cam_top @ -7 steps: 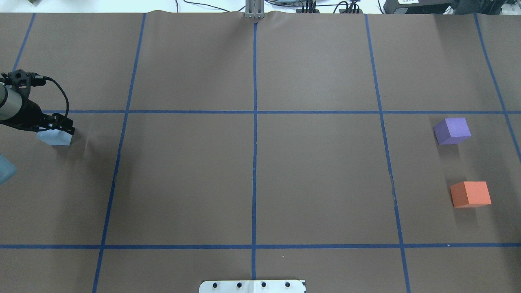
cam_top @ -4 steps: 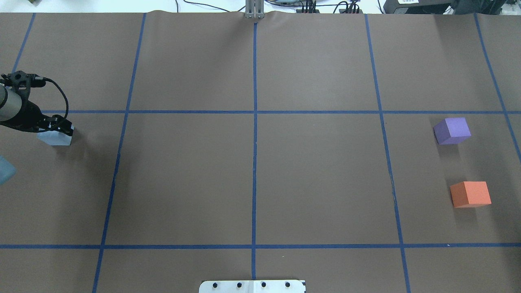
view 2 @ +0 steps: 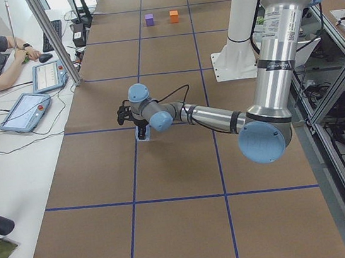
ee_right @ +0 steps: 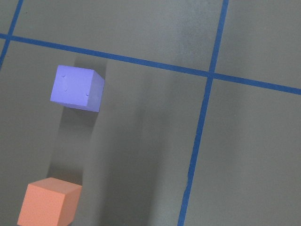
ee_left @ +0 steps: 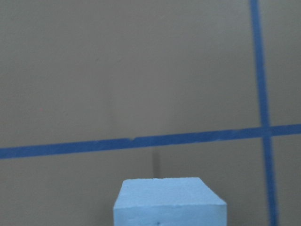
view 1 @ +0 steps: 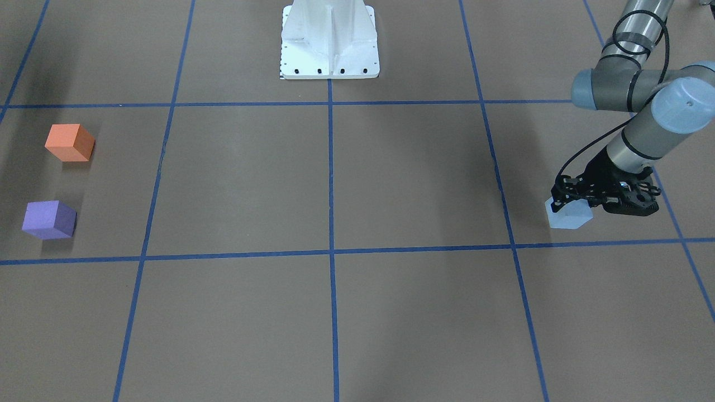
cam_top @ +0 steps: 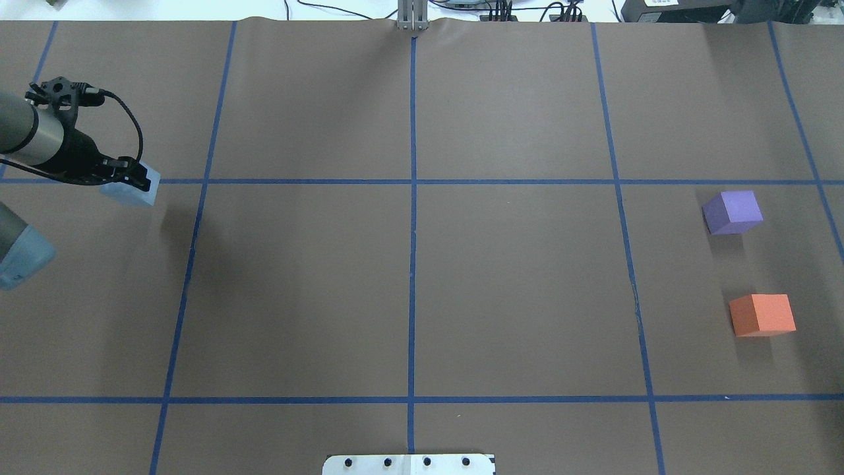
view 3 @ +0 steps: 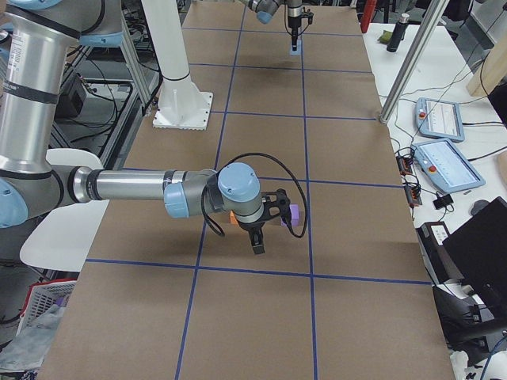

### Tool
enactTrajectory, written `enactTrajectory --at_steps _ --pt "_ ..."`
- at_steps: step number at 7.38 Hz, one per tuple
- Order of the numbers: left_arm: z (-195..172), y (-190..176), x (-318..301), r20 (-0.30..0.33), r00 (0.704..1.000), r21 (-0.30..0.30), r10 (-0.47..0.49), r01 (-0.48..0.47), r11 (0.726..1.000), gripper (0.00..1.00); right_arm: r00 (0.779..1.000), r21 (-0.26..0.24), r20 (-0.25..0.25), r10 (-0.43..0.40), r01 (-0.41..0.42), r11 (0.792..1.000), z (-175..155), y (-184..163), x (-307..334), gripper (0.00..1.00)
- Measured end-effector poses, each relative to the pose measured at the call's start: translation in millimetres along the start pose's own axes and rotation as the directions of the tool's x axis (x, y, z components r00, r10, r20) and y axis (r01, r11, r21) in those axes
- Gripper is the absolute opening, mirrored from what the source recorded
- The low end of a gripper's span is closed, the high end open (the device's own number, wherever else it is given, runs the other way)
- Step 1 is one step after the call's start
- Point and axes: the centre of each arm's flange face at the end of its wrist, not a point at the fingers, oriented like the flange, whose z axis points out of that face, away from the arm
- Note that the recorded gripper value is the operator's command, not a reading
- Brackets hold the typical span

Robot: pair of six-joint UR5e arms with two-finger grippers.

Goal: Place blue block between orange and purple blocks
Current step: 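Lift the light blue cube and carry it to the table's center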

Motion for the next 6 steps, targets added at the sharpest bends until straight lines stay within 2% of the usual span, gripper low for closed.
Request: enactTrajectory --at_steps 2,4,6 --pt "-26.0 -8.1 98.2 -0.017 1.0 -0.016 0.011 -0.011 1.0 0.0 0.999 0.021 0.008 -0.037 0.036 0.999 -6.9 -8.6 -13.4 1.0" --pt "-5.4 25.5 244.2 -0.032 0.999 -0.033 -0.036 0.035 0.999 0.0 0.999 0.037 0.012 -0.046 0.045 0.998 -13.4 -14.5 -22.2 1.0" --pt "19.0 55.3 379.7 0.006 0.997 -0.041 -0.072 0.072 0.997 0.0 0.999 0.039 0.039 -0.009 0.008 0.999 -13.7 -16.7 -25.2 0.99"
